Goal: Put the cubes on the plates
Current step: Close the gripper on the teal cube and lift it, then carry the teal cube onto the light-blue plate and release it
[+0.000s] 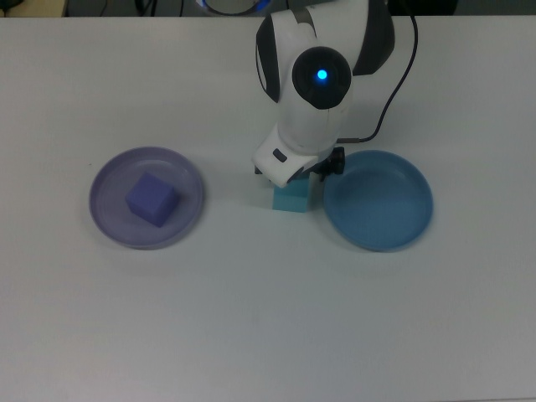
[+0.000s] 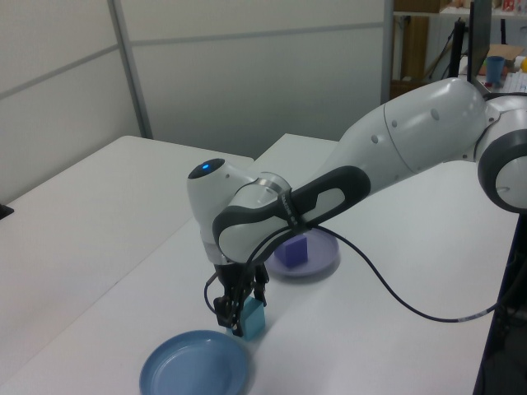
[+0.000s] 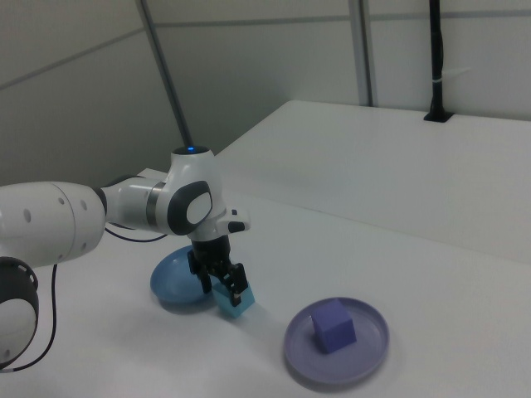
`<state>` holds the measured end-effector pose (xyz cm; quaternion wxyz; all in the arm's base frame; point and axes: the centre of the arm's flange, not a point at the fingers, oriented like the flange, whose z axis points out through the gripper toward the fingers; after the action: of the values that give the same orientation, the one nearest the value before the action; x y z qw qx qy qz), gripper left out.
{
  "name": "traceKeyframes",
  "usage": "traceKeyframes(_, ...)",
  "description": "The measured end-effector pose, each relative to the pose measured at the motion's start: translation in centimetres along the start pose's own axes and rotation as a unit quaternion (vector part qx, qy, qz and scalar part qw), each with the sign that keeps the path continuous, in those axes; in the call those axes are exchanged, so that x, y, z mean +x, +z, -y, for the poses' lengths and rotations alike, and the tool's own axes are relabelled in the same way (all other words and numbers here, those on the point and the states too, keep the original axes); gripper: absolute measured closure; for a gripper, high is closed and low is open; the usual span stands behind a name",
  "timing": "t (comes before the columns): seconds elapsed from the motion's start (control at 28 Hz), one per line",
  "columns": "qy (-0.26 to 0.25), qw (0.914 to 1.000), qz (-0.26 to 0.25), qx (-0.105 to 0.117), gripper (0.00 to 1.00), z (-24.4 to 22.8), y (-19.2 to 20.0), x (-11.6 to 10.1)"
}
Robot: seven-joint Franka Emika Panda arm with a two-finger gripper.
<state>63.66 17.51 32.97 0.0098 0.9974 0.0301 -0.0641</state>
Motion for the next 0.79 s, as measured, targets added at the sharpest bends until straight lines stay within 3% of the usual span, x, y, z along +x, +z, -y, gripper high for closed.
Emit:
traceKeyframes(0.32,0.027,0.9996,-0.007,0.0,0.38,-1.2,-0.5,0.6)
traceKeyframes(0.61,0.03,0.9995,-0.003,-0.002,0.39,-1.8,-3.1,-0.2)
traceKeyframes(0.79,0.011,0.9995,-0.029,0.01,0.41,1.5,-6.9,-1.3)
